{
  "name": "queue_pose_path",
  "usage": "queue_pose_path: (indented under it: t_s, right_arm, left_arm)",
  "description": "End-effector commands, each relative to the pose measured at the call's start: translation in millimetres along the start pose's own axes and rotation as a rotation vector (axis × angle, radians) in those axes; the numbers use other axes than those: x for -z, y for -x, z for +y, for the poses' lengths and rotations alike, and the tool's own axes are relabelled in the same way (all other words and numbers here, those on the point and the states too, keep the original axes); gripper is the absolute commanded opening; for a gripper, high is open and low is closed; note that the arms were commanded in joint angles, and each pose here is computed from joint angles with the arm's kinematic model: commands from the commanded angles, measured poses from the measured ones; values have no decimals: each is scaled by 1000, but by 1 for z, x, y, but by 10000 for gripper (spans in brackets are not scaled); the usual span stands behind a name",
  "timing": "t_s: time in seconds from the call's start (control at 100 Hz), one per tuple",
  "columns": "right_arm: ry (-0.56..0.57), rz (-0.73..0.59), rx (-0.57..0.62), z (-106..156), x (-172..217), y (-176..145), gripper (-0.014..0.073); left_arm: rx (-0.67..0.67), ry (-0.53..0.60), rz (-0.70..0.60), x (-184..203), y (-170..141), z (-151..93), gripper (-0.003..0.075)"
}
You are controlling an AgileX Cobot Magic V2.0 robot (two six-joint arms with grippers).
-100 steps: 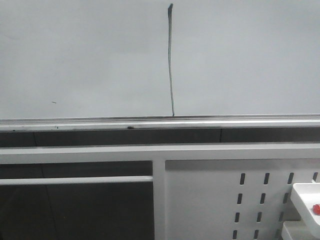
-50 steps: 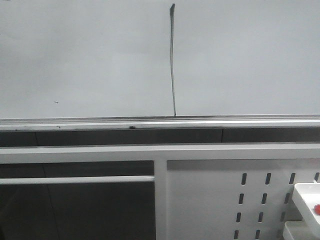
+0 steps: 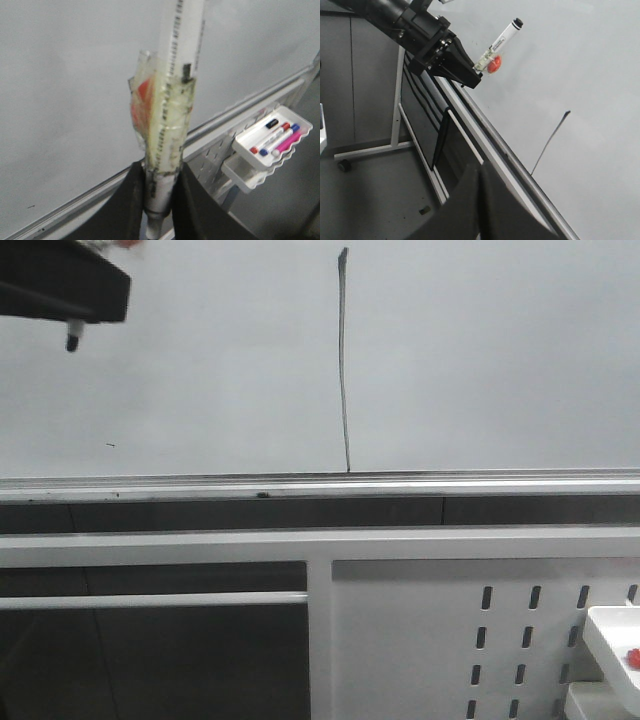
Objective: Write number 1 on whiteboard
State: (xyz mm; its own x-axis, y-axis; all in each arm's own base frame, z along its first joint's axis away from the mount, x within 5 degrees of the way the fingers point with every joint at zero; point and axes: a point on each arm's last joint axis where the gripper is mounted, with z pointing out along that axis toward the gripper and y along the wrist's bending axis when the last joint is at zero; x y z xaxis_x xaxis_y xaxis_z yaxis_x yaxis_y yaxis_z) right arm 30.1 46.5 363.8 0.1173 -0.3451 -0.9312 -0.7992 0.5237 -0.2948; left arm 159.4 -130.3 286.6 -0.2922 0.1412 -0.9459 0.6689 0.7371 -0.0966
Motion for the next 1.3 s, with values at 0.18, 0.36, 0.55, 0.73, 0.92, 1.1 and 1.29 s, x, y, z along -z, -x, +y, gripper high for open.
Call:
queue_pose_path:
  t_s: [0.18,0.36,0.55,0.73,0.92,1.1,1.29]
  right_arm:
    - [-119,-142,17,-1,-1,-16,-51]
    - [-103,-73,38,1,-3,-24,-51]
    - [-141,-86,85,-2,-2,-23,-49]
    - [-334,-100,26,-13,5,-33,-49]
    - [-413,-138,-85,-9,12,-60,-49]
    - [-414,-137,-158,-5,20,-70,-50]
    - [-414,-137,-158,-5,20,-70,-50]
  left_arm:
    - [-104,-20,-44,-2,26,-27,-20]
    - [-171,-22,-208,25,68,-36,-20]
    - [-166,-26,-264,36,80,-37,-20]
    - [-166,-38,-265,36,80,-38,-20]
    - [-167,-27,-236,33,71,-36,-20]
    - [-171,-25,-184,28,54,-35,-20]
    - [-173,-26,-181,28,53,-35,-20]
